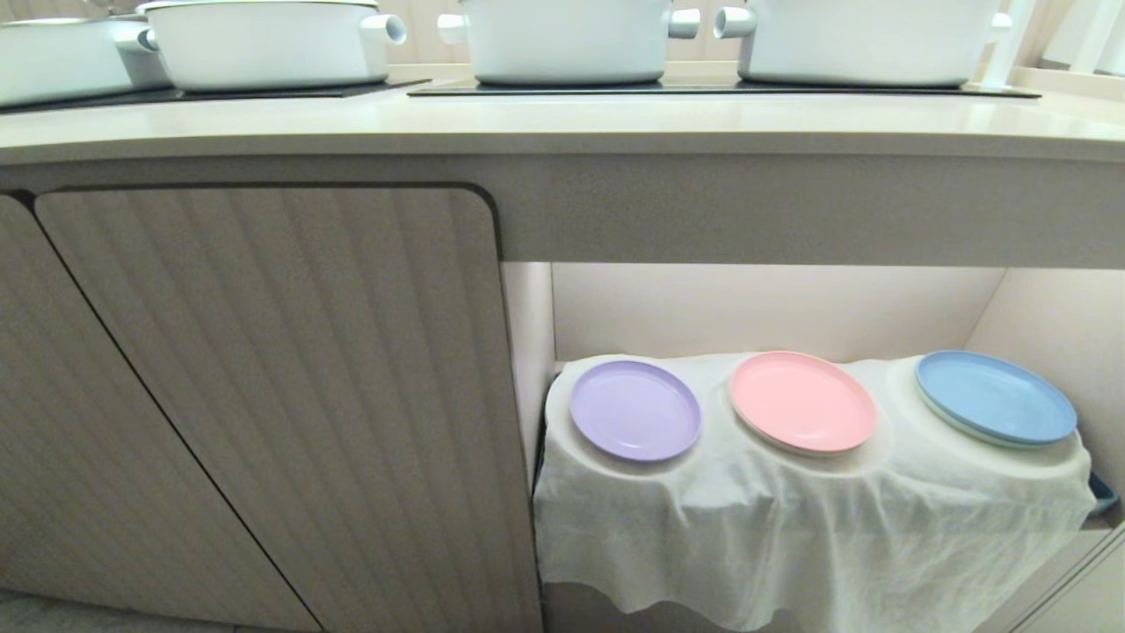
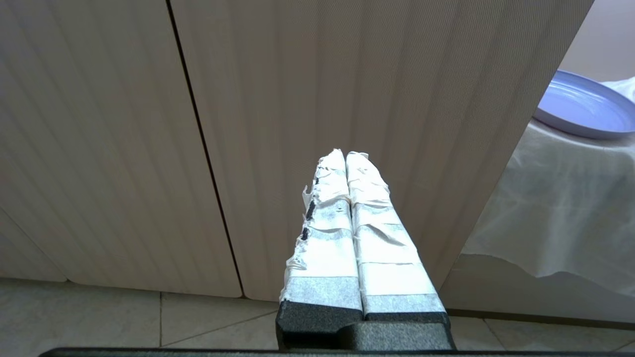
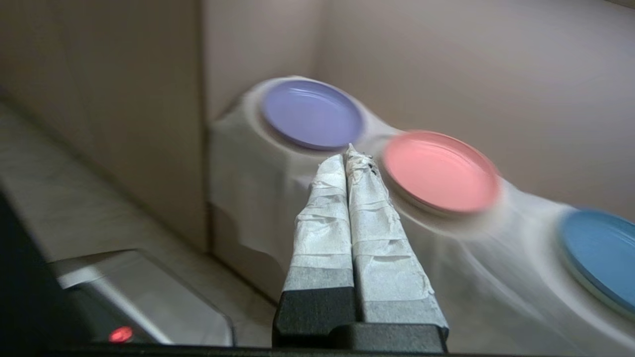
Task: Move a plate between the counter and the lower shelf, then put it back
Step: Pick up the plate in the cupboard
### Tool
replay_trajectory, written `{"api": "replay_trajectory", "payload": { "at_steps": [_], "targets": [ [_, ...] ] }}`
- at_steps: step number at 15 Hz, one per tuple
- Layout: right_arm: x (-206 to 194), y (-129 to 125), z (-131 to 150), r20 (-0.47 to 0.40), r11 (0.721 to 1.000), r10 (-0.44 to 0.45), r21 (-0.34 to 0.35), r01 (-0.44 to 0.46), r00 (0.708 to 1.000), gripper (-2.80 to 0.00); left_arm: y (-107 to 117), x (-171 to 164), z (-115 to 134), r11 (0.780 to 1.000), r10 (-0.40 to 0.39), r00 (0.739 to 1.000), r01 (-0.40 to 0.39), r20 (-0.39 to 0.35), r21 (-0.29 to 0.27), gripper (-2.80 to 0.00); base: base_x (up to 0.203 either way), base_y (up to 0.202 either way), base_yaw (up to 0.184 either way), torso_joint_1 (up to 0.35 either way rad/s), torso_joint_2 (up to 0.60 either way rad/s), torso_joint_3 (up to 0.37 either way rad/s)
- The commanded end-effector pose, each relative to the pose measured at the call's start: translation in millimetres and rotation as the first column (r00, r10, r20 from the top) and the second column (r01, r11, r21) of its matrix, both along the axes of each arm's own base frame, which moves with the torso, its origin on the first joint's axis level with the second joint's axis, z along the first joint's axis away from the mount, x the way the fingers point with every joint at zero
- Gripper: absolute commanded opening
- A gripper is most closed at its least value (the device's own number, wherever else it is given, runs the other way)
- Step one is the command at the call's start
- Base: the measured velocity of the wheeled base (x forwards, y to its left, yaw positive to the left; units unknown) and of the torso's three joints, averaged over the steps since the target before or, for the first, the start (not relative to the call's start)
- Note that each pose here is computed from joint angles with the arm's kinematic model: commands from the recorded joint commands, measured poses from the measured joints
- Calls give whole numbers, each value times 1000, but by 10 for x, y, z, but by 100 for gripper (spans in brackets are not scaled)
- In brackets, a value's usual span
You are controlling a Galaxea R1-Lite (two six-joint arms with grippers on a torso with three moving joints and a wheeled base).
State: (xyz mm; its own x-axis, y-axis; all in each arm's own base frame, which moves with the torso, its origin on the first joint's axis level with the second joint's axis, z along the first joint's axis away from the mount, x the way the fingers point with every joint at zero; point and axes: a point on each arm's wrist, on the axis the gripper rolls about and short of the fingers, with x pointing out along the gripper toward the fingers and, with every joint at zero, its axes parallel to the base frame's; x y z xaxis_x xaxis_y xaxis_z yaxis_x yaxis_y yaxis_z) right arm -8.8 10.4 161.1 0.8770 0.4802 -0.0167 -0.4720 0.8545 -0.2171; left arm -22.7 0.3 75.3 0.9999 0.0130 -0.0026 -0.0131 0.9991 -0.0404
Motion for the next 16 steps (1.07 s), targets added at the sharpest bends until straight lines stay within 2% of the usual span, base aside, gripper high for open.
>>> {"api": "replay_trajectory", "payload": {
  "at_steps": [1, 3, 5, 7, 9, 11, 13, 16],
  "targets": [
    [357, 33, 128, -131, 990, 143, 17, -142, 981, -280, 0, 1, 0, 1000, 2, 1000, -2, -1, -1, -280, 0, 0, 0, 0, 0, 0],
    [617, 54, 177, -185, 971, 238, 44, -234, 953, -280, 0, 1, 0, 1000, 1, 1000, -1, -1, -1, -280, 0, 0, 0, 0, 0, 0],
    [870, 76, 151, -258, 947, 322, 84, -311, 911, -280, 0, 1, 0, 1000, 2, 1000, -2, -1, -1, -280, 0, 0, 0, 0, 0, 0],
    [1105, 129, 58, -341, 916, 400, 127, -380, 851, -280, 0, 1, 0, 1000, 1, 1000, -1, -1, -1, -280, 0, 0, 0, 0, 0, 0],
    [1337, 246, -79, -422, 879, 473, 162, -449, 774, -280, 0, 1, 0, 1000, 1, 1000, -1, -1, -1, -280, 0, 0, 0, 0, 0, 0],
    [1598, 376, -238, -473, 854, 510, 177, -490, 718, -280, 0, 1, 0, 1000, 2, 1000, -2, -1, -1, -280, 0, 0, 0, 0, 0, 0],
    [1875, 493, -449, -512, 847, 515, 179, -500, 688, -280, 0, 1, 0, 1000, 2, 1000, -2, -1, -1, -280, 0, 0, 0, 0, 0, 0],
    [2228, 628, -801, -547, 859, 489, 169, -483, 679, -280, 0, 1, 0, 1000, 1, 1000, -1, -1, -1, -280, 0, 0, 0, 0, 0, 0]
  ]
}}
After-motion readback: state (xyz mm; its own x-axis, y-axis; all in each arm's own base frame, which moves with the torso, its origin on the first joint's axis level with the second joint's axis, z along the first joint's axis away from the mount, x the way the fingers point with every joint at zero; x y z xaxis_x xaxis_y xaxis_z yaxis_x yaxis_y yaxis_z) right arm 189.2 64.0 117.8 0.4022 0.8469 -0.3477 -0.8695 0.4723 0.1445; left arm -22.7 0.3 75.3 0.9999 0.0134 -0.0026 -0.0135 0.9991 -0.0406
